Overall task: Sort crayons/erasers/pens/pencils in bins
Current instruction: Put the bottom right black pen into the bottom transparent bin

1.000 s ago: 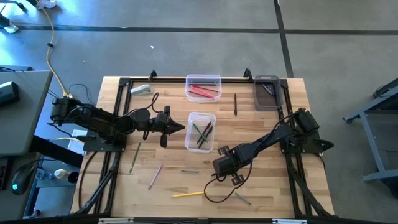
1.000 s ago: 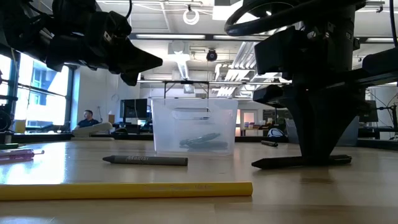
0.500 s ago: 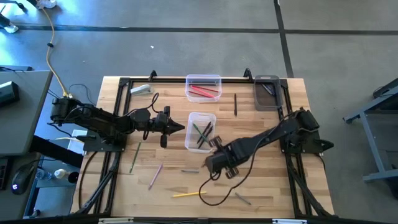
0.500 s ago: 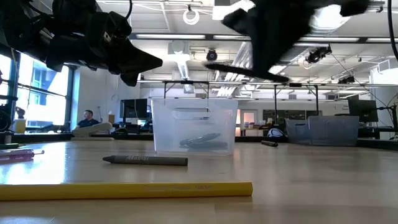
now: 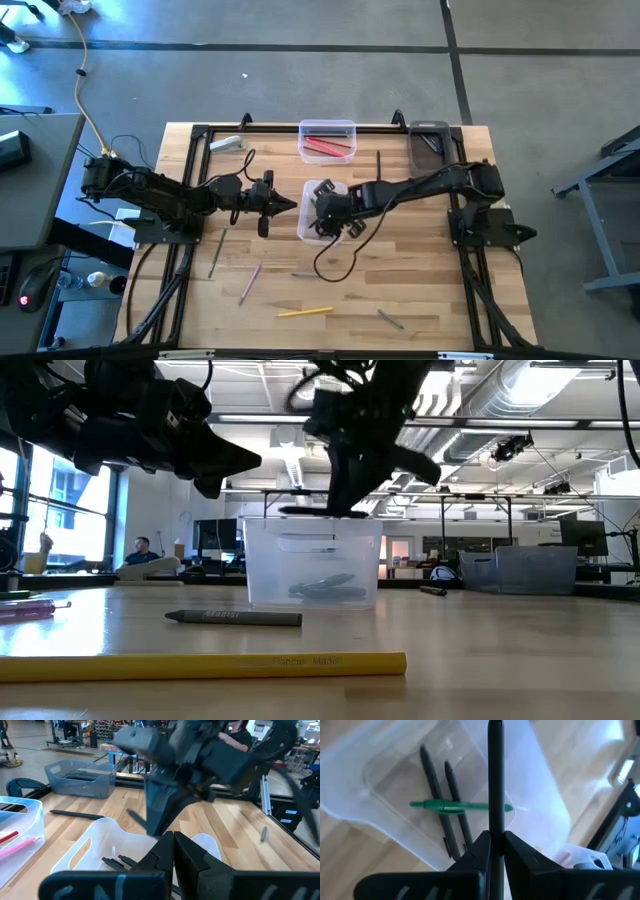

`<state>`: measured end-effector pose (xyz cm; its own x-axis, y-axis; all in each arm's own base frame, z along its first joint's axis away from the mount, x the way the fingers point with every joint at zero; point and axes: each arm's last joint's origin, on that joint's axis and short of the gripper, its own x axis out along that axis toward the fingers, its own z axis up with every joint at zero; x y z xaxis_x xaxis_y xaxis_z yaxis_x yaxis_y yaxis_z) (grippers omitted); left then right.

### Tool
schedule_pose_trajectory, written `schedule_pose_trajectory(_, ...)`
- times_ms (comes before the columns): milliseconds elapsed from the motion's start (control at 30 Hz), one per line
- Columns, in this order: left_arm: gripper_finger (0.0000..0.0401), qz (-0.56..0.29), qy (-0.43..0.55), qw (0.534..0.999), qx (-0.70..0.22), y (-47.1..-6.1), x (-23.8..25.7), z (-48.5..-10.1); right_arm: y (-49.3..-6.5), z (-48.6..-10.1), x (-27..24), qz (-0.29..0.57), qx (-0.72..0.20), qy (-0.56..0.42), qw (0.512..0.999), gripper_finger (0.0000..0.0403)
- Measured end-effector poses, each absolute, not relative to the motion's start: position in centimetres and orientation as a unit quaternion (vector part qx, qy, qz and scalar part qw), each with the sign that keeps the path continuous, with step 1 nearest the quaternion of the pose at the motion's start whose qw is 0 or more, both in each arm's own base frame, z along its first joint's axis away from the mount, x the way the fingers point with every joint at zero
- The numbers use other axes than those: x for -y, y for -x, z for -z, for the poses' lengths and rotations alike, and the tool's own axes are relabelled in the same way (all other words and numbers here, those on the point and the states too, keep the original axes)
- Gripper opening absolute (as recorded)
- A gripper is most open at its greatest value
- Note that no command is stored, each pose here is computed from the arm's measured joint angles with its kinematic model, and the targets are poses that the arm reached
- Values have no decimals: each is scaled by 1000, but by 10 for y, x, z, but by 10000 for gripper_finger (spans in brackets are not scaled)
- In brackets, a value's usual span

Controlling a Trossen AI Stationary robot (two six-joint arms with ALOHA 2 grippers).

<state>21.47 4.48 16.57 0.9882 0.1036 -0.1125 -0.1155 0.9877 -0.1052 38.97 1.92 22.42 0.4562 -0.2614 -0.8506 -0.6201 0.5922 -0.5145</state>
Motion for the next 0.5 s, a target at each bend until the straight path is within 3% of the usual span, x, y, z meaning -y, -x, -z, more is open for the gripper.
schedule_pose_trajectory(500,0,-55,64,995,-53,-215,-45,-166,-386,-189,14,-132,-478,434,752,26)
